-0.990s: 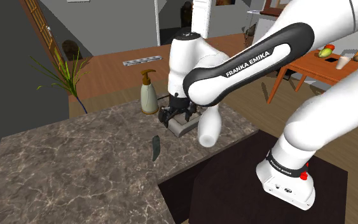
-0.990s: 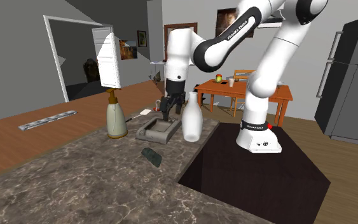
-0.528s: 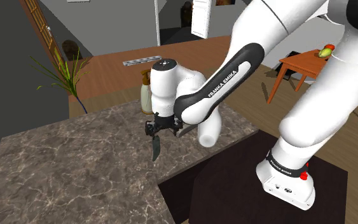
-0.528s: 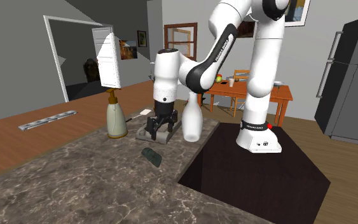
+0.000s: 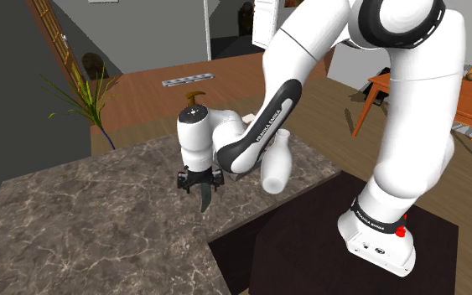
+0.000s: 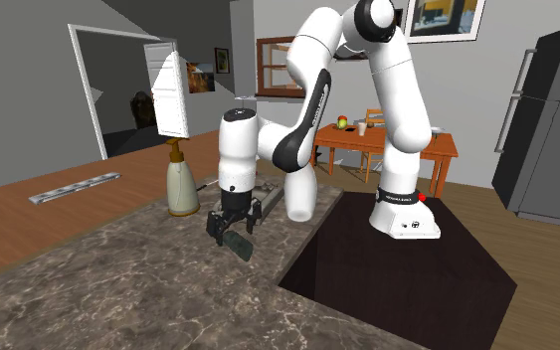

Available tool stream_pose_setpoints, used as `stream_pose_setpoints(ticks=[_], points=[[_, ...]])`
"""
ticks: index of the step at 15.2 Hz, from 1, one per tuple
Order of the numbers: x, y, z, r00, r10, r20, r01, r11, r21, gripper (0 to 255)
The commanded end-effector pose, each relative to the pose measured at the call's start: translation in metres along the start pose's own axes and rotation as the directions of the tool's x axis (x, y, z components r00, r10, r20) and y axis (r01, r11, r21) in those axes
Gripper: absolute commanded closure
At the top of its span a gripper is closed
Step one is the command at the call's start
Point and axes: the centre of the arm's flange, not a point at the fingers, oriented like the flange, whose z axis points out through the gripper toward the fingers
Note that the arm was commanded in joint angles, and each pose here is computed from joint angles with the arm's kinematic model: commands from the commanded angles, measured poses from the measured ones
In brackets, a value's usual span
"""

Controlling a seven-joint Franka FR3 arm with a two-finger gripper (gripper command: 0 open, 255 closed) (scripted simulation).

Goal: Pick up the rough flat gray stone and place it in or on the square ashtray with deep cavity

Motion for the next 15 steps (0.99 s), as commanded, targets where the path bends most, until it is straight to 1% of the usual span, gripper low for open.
stream_pose_setpoints(ticks=[1, 5, 13, 14, 15], points=[[-0.001, -0.002, 0.013, 1.0, 0.003, -0.002, -0.003, 1.0, -0.001, 0], [-0.001, -0.002, 0.031, 1.0, 0.003, -0.002, -0.003, 1.0, -0.001, 0], [-0.001, -0.002, 0.031, 1.0, 0.003, -0.002, -0.003, 1.0, -0.001, 0], [-0.001, -0.002, 0.031, 1.0, 0.003, -0.002, -0.003, 1.0, -0.001, 255], [-0.001, -0.002, 0.031, 1.0, 0.003, -0.002, -0.003, 1.0, -0.001, 255]])
